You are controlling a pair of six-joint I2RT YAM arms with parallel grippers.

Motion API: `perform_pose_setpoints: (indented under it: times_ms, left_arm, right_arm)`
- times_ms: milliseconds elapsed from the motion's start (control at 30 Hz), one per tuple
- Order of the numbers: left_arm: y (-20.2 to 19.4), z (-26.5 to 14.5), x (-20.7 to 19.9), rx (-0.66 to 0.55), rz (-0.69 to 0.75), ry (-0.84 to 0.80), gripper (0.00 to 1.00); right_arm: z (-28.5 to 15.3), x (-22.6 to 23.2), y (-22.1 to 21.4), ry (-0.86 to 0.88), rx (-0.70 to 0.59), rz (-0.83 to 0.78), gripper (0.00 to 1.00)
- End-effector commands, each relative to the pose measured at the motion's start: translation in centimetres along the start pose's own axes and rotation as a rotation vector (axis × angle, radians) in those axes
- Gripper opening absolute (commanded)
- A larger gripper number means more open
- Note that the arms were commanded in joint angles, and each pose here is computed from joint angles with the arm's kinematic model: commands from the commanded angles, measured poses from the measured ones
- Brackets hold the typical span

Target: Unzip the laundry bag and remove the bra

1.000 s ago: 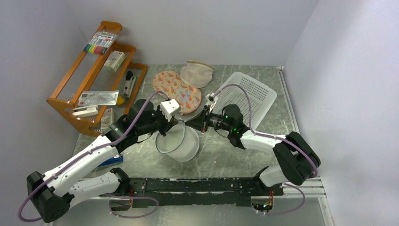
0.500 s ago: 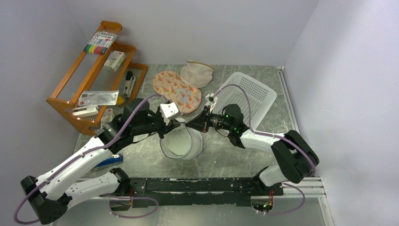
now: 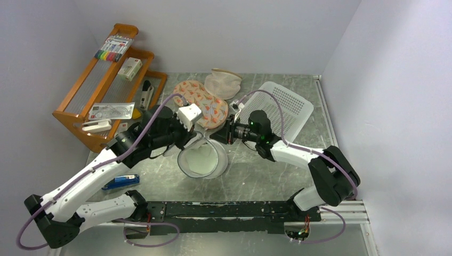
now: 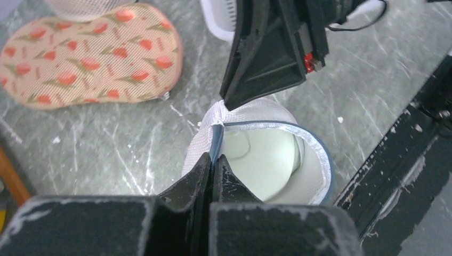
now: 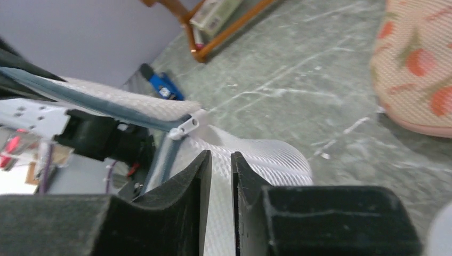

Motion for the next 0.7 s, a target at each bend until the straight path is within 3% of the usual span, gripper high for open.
perform_pose_setpoints:
  times_ms: [0,200,400,533,667]
  left_arm:
    - [0.4,0.2,1.6,0.149,-0.153,0.161,0.07]
    - [0.1,1.3,1.9,0.327,-0.279,0.213,0.07]
    - [-0.4,2.2,2.8,0.272,-0.361,0.204,0.07]
    - [-0.8,2.7,4.0,0.226,-0.439,0.15,0.07]
    - [-1.4,2.8,4.6,0.228,-0.468,0.146,0.07]
  right_arm:
    - [-0.5,-1.8,0.9,-0.231,0.018,-0.001,0.24]
    - [-1.5,-2.0,2.2,-0.44,0.071,0.003,0.53]
    - [-2.8,-0.1,1.5,-0.489,0.101,-0.056,0.78]
    - [-3.8,0.9,1.3,-0.553,0.112,-0.11,0.88]
    - [-3.3,0.5,-0.5,-0.572,0.17,-0.103,0.89]
Point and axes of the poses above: each gripper's point midway between its finger pads, its own z axis out along the fingers, its own x axis along the line the jaws close on, y = z × x, the point moved 7 cm from there along -z, back along the fingers, and after that the axes turned 15 degrees about z, right-handed, at the moved point
